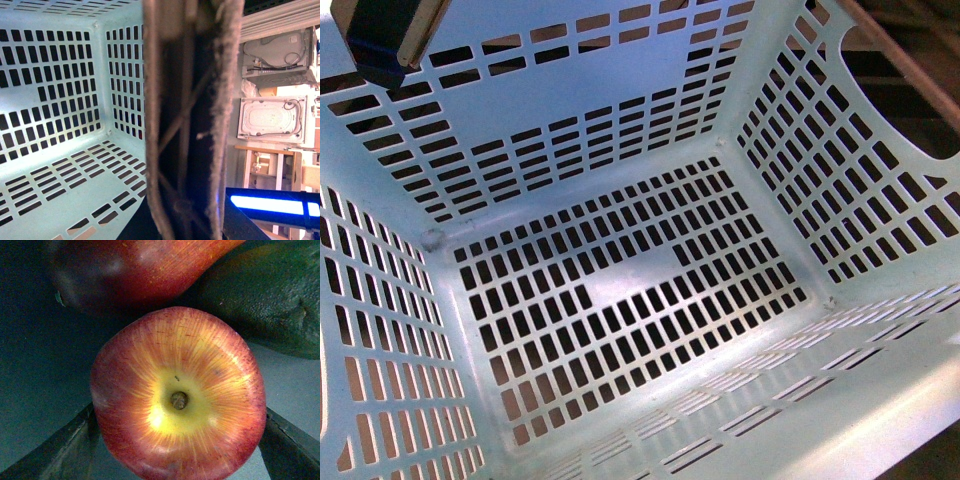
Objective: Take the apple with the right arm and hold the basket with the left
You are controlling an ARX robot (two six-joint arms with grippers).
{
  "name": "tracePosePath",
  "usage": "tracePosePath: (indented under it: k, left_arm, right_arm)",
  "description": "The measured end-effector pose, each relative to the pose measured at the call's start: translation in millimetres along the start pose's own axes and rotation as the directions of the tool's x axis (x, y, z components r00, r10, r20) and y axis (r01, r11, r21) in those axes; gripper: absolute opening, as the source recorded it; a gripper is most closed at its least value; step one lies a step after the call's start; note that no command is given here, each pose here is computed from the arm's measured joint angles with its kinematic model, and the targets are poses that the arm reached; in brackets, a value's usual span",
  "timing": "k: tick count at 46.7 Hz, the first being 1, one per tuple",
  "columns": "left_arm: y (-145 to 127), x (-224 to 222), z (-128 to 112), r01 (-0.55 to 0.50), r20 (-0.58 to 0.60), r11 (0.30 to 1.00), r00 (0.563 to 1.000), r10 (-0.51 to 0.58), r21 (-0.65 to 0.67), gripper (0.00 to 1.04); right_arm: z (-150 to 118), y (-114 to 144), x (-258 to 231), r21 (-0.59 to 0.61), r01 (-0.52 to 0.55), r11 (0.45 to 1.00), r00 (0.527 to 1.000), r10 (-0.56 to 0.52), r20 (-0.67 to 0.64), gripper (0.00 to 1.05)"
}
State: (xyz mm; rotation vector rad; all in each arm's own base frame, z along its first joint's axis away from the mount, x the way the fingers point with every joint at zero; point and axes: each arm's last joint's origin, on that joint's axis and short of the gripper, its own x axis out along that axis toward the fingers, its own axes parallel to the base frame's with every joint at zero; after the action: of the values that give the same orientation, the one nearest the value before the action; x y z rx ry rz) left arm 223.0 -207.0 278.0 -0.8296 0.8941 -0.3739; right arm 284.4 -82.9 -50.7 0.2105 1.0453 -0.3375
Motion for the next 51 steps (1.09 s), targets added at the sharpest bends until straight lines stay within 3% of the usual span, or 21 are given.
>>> tracePosePath:
  k: [14,30,35,41,51]
  left_arm:
    - [0,0,0,0.000,0.000,1.000,1.000,0.000,0.000,0.07]
    - [0,0,0,0.000,0.000,1.000,1.000,0.000,0.000,0.07]
    - [0,0,0,0.000,0.000,1.000,1.000,0.000,0.000,0.07]
    - [0,0,0,0.000,0.000,1.000,1.000,0.000,0.000,0.07]
    - [0,0,0,0.000,0.000,1.000,1.000,0.000,0.000,0.07]
  right_arm:
    - [3,-7,-38,-0.011,-0.015,1.000,0.999,0.015,0.052,0.72]
    - [35,-22,-153,-0.074,-0.039,0.996,0.963,0.058,0.264,0.72]
    - [63,-15,-215,-0.102,-0.058,0.993,0.900,0.096,0.425,0.72]
    - [93,23,-289,-0.167,-0.122,0.978,0.758,0.201,0.621,0.72]
    - [100,97,-317,-0.322,-0.257,0.911,0.666,0.409,0.624,0.72]
